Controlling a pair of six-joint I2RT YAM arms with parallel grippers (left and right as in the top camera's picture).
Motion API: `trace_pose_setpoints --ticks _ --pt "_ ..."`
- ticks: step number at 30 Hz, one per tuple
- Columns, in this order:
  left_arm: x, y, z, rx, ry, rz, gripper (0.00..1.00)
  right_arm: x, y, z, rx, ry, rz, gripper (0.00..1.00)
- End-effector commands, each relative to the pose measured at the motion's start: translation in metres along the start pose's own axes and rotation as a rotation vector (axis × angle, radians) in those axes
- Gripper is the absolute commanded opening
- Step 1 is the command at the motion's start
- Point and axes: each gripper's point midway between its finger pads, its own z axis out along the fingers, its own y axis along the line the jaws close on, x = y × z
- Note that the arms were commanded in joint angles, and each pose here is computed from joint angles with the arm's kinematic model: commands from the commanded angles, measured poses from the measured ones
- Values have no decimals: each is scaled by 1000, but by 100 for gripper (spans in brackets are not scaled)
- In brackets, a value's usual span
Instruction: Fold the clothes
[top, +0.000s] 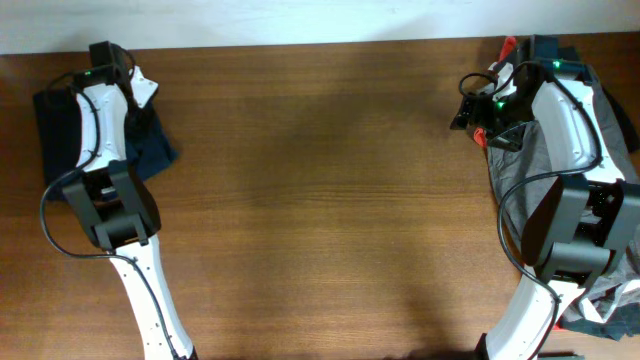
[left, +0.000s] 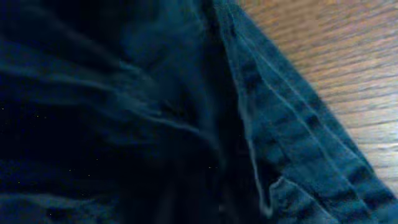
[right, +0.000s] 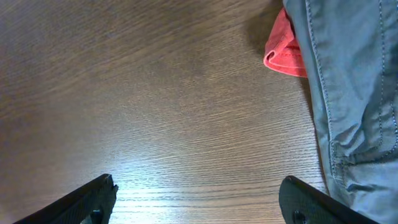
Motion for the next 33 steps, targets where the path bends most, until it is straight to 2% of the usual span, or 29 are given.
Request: trace_pose_setpoints --ticks 1,7,8,10,14,16,20,25,30,33 --pt "23 -17 44 55 77 74 41 -5 8 -13 -14 -36 -21 88" --pt "12 -15 44 29 44 74 74 -5 8 -13 -14 -35 -21 88" --pt "11 -15 44 28 42 73 82 -5 8 -13 -14 -36 -21 88" --pt "9 -14 41 24 37 55 86 -6 8 -14 -14 -38 -22 88" --pt "-2 -8 20 5 6 -2 86 -8 9 -14 -16 -46 -24 89" --pt "-11 -6 -2 -7 -17 -8 79 -8 9 -14 -17 -47 -25 89" --pt "-28 -9 -34 -16 -64 -82 75 -8 9 -14 -16 -46 -24 89" --pt "-41 -31 -58 29 -93 -155 75 -7 8 -14 -15 -42 -23 88" --pt "-36 -67 -64 143 -42 -220 75 -6 8 -14 -15 -38 -23 88" --pt "-31 -76 -67 165 -11 -227 69 -5 8 -13 -14 -35 -22 89"
